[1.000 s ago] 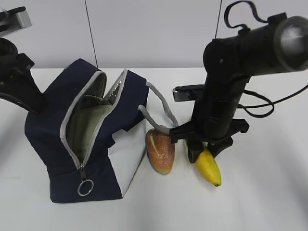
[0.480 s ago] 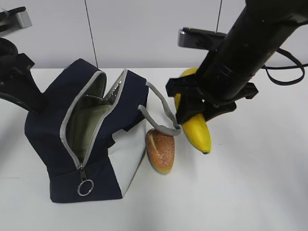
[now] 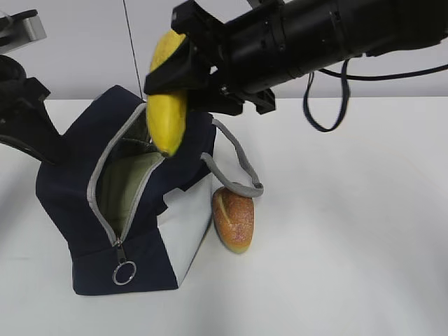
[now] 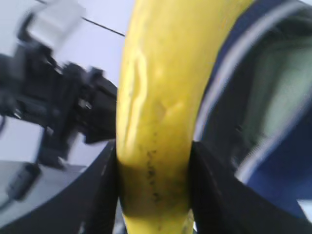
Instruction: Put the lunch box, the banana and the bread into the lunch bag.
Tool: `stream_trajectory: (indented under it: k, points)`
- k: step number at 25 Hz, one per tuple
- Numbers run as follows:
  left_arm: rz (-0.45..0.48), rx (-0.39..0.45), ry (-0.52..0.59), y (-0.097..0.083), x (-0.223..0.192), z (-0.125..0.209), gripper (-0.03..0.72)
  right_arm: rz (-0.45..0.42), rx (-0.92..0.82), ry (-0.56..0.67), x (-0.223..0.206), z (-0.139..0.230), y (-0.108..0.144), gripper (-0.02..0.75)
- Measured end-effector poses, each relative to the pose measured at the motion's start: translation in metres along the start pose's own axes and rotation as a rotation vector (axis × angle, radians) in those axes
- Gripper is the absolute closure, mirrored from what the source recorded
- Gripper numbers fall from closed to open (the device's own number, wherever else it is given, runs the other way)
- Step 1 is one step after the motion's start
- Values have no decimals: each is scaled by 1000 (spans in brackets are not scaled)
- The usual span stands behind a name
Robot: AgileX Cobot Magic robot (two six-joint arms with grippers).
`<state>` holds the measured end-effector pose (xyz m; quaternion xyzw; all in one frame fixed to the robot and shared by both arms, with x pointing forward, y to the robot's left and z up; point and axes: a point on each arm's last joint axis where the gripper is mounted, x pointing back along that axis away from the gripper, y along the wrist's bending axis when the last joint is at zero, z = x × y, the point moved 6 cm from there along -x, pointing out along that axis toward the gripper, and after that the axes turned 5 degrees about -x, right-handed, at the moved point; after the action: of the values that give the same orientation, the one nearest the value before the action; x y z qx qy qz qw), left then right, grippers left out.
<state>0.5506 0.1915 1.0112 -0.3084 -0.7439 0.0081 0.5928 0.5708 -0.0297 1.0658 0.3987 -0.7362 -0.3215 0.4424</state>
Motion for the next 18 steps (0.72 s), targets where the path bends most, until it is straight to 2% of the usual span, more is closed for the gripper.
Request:
stream_trajectory:
  k: [2, 5, 11, 18]
  points:
    - [0, 0, 0, 0, 0, 0, 668, -77, -12, -47, -9, -7, 4, 422]
    - [0, 2, 0, 0, 0, 0, 668, -126, -31, -84, -24, -13, -3, 422]
    - [-2, 4, -3, 0, 0, 0, 668, -88, -60, -78, -52, -12, -40, 422]
    - [-4, 5, -9, 1, 0, -1, 668, -100, -41, -58, -77, -1, -50, 422]
